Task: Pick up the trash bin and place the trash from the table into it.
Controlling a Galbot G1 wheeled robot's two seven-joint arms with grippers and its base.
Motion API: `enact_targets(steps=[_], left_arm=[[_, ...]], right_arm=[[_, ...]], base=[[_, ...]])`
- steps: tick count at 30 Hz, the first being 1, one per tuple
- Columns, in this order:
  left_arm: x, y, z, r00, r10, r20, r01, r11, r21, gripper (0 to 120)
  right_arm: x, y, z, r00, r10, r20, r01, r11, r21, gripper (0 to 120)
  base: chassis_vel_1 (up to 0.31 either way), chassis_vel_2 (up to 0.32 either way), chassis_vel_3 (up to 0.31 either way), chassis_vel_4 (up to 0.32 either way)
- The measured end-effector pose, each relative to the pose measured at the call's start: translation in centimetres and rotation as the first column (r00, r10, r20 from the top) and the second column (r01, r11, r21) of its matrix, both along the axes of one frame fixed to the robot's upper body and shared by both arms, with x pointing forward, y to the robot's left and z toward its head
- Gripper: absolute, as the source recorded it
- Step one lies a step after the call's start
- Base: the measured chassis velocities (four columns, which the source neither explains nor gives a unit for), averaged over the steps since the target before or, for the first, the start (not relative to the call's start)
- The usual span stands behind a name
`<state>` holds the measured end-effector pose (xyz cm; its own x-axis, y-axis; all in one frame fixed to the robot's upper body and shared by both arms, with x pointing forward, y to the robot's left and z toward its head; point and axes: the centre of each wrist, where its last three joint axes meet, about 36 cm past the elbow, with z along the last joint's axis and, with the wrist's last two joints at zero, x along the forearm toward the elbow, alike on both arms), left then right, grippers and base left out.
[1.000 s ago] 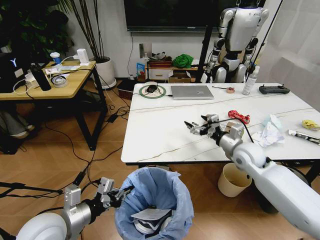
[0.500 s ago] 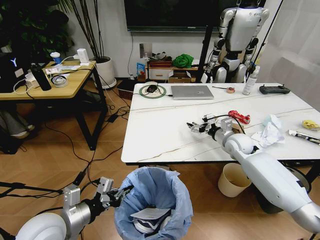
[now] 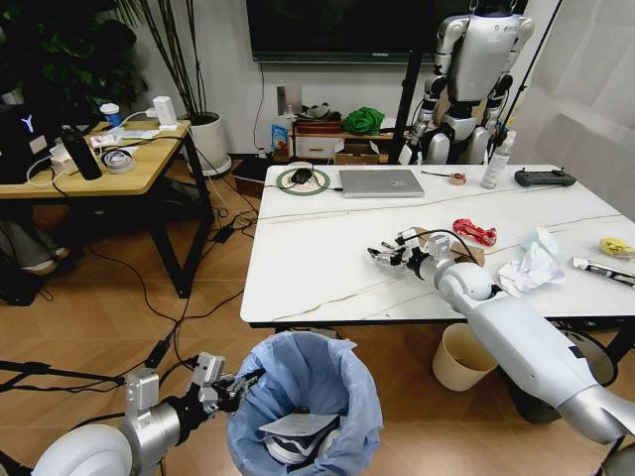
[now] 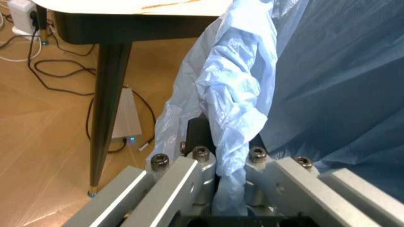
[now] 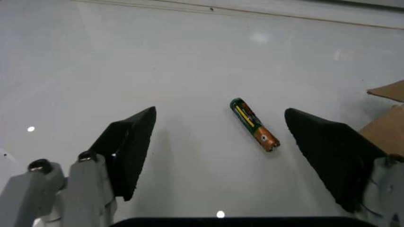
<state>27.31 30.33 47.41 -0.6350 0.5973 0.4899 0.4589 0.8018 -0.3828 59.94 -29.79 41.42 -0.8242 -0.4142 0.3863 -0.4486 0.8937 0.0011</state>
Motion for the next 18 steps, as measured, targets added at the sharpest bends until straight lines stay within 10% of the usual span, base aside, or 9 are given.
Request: enact_targets(steps=[18], left_arm=[[0.02,-0.01,0.07,1.0,0.0,0.002,0.0,1.0,-0.005,0]], right_arm=[[-0.07,-0.5,-0.33,1.0,-0.003,-0.017,0.003,1.0,0.004,15]], base=[[0.0,0.0,0.0,0.0]])
